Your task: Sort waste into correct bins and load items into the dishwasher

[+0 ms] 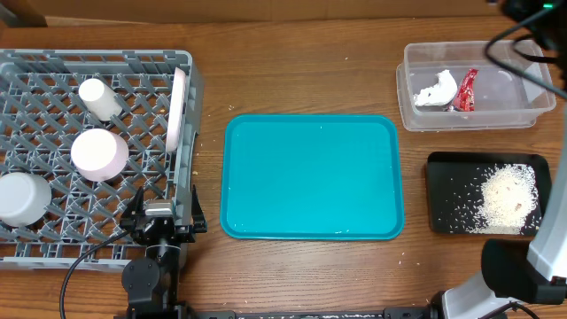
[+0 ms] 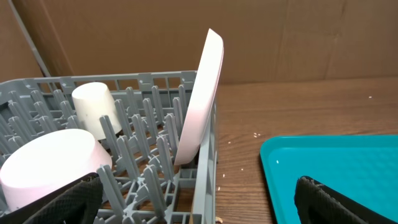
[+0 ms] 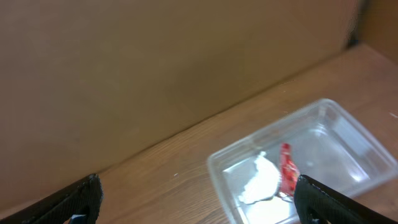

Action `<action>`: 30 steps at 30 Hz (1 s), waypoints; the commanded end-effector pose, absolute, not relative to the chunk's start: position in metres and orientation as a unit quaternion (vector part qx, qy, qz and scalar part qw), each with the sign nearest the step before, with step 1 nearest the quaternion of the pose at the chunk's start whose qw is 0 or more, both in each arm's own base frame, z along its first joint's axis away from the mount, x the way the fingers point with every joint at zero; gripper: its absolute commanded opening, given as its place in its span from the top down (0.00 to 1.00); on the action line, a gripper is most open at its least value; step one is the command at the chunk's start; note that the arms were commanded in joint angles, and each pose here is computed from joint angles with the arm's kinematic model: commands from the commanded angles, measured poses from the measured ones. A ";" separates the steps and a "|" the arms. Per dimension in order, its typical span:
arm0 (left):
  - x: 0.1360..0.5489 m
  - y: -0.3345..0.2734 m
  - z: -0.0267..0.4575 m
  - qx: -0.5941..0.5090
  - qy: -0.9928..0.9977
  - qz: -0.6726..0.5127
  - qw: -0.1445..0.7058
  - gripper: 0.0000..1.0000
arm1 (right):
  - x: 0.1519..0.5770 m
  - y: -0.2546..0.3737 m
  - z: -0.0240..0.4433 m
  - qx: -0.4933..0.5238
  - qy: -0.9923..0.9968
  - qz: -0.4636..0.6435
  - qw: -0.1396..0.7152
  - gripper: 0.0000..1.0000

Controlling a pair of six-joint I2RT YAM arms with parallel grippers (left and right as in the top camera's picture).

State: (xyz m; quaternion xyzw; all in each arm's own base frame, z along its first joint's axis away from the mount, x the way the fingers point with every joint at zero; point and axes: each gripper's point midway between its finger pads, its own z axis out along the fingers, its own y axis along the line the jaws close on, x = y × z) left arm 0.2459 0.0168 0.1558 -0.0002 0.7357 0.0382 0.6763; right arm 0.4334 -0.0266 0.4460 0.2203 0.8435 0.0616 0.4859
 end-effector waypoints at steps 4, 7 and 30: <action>0.245 0.020 0.156 0.000 0.734 0.049 0.678 0.00 | 0.403 -0.019 0.481 0.188 0.823 0.050 0.534 0.00; 0.245 0.020 0.156 0.000 0.734 0.049 0.678 0.00 | 0.398 -0.019 0.480 0.186 0.814 0.054 0.548 0.00; 0.245 0.020 0.156 0.000 0.734 0.049 0.678 0.00 | 0.284 0.028 0.272 0.038 0.712 0.145 0.686 0.00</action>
